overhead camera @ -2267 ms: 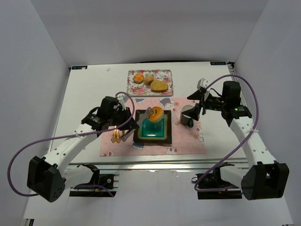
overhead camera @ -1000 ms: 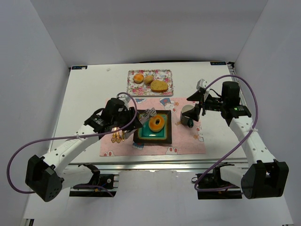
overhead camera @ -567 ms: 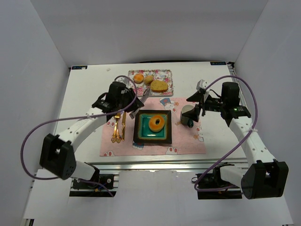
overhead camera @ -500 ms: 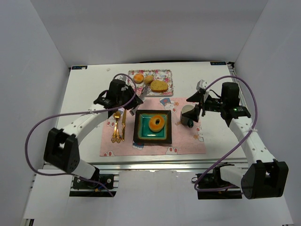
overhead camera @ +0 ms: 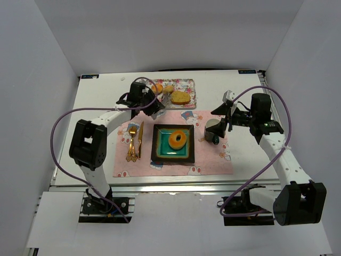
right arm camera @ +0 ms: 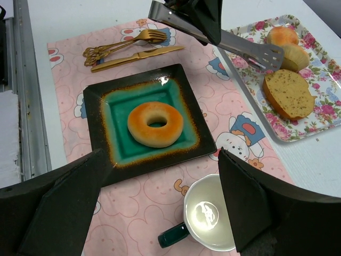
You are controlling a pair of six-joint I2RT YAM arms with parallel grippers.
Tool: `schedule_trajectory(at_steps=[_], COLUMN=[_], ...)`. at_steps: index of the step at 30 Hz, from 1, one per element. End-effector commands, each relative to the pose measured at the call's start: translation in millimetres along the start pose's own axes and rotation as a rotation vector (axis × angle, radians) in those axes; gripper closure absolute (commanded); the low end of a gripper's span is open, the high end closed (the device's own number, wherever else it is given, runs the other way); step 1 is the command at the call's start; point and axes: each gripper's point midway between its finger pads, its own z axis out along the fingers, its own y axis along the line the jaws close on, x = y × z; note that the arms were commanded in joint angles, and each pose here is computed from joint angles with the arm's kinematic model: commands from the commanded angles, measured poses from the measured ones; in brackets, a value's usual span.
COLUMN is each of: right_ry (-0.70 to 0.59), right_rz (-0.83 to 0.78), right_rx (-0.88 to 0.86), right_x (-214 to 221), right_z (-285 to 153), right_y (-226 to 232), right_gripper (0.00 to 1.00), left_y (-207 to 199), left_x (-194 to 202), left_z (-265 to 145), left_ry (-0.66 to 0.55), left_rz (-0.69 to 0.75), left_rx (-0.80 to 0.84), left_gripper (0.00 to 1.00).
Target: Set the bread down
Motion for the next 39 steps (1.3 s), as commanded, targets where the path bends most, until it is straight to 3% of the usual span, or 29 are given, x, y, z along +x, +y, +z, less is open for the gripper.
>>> schedule_trajectory(at_steps=[1, 23, 31, 36, 39], right_ry=[-0.026, -0.032, -0.033, -0.035, -0.034], right_rz=[-0.027, -0.027, -0.031, -0.038, -0.054], right_rx=[-0.001, 0.003, 0.005, 0.006, 0.014], right_x=[-6, -8, -11, -13, -16], right_z=[-2, -2, -3, -5, -7], right_y=[1, 0, 0, 2, 3], right_gripper=[0.11, 0.11, 0.11, 0.11, 0.11], left_y=[-27, -20, -38, -65, -78], left_x=[-16, -1, -2, -17, -25], left_z=[-6, 15, 3, -24, -42], left_ry=[-0.030, 0.058, 0.055, -0.002, -0.032], left_rz=[0.037, 0.046, 0.036, 0.046, 0.054], left_rx=[0.079, 0.087, 0.168, 0.241, 0.268], left_gripper=[0.52, 0.54, 0.89, 0.99, 1.00])
